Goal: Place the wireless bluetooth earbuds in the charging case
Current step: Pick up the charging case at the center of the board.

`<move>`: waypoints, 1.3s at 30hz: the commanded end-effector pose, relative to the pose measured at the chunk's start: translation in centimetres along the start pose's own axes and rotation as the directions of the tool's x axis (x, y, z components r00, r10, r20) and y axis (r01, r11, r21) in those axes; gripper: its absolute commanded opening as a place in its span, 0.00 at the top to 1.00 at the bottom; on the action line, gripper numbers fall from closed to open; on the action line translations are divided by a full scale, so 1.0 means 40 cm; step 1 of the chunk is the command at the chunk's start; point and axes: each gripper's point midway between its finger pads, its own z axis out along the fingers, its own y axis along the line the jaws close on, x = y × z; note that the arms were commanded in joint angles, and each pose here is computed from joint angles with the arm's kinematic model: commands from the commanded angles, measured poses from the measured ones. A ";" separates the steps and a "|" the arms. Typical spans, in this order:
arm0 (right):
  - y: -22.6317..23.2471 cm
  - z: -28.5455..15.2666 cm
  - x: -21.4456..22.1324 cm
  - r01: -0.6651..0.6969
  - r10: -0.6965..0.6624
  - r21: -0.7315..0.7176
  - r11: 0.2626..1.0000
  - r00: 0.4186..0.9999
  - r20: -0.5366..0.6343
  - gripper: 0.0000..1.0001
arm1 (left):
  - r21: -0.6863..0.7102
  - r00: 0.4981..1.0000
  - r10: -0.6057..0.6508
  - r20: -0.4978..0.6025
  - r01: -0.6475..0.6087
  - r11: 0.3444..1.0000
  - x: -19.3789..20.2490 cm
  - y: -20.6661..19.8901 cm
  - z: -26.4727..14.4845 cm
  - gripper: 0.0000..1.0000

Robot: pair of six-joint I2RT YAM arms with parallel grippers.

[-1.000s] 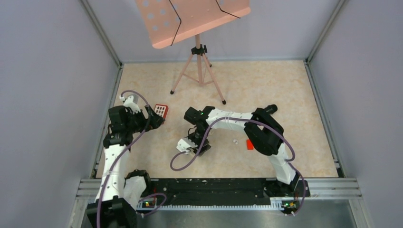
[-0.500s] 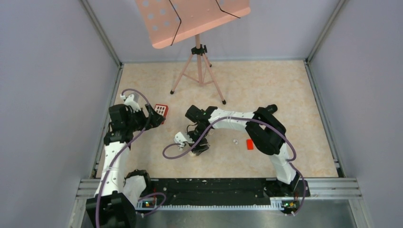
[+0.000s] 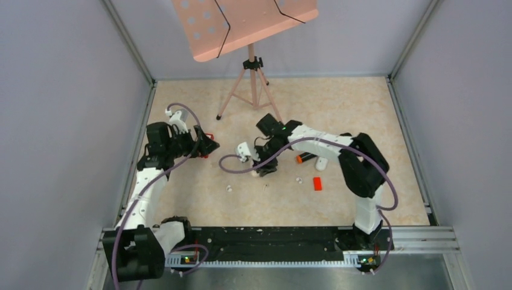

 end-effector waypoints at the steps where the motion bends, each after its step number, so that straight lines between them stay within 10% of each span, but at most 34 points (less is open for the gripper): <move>1: -0.091 -0.292 -0.114 0.045 -0.068 0.316 0.948 0.996 0.062 0.68 | 0.228 0.965 0.228 0.128 -0.252 0.940 -0.119 -0.173 0.001 0.15; 13: -0.092 -0.696 -0.267 0.039 -0.241 0.807 0.589 0.962 0.130 0.69 | 0.625 0.854 0.428 0.295 -0.512 0.590 -0.147 -0.577 -0.014 0.20; 39: -0.097 -0.691 -0.355 0.149 -0.383 0.848 0.509 0.921 0.068 0.69 | 0.767 0.898 0.383 0.216 -0.399 0.502 -0.151 -0.680 0.050 0.50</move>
